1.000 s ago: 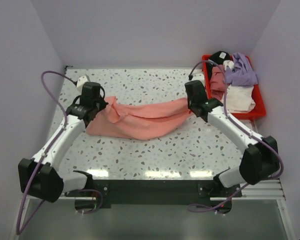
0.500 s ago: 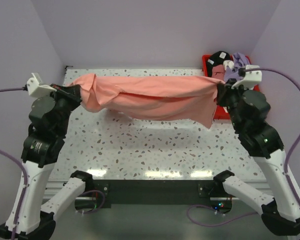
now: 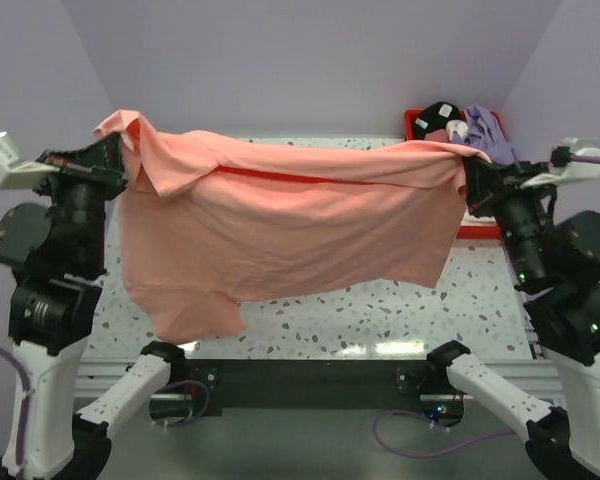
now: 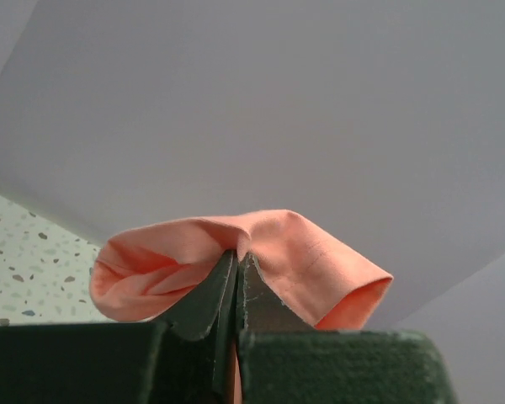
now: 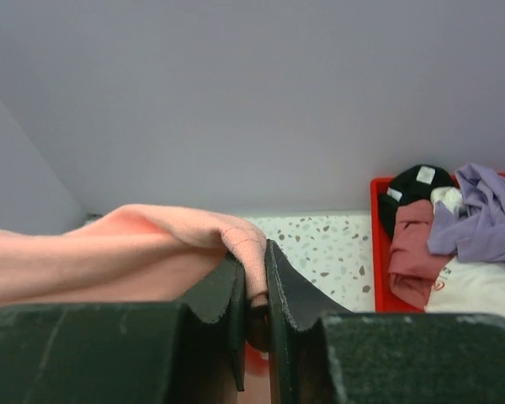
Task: Fold and stack the t-shirts
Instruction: Flatten the tshirt out
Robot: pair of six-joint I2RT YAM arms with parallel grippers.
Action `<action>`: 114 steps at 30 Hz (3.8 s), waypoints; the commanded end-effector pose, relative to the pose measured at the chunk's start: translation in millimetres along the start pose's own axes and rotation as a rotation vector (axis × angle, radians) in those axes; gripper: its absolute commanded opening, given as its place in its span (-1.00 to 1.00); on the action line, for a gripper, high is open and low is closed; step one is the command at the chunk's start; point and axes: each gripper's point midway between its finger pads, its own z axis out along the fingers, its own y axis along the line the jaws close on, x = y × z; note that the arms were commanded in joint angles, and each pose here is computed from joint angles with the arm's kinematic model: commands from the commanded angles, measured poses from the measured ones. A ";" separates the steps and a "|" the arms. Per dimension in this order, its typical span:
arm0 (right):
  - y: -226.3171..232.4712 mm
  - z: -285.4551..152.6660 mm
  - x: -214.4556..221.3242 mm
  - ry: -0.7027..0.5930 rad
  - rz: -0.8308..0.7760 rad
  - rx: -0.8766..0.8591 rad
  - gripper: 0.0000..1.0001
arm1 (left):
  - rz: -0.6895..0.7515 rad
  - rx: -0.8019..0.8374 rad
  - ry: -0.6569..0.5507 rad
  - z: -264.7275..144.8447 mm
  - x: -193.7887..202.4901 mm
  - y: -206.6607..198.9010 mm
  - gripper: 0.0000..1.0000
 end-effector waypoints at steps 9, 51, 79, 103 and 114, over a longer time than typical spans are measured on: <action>-74.5 165.9 258.6 0.521 -0.127 0.293 -0.90 | 0.389 -0.482 0.313 179.2 229.2 168.1 -0.20; -82.5 79.5 377.3 0.853 0.047 0.297 0.98 | 0.177 -1.120 0.941 -162.1 337.9 341.7 1.00; -89.6 75.6 380.8 0.871 0.013 0.317 0.98 | 0.234 -1.120 0.902 -149.5 355.9 382.8 0.14; -99.0 29.6 399.1 0.954 0.055 0.401 0.98 | 0.217 -0.891 0.905 -116.4 362.7 360.7 -1.00; -96.4 -3.8 455.2 1.102 0.158 0.431 0.76 | 0.167 -0.767 0.804 -102.8 350.2 341.2 -1.00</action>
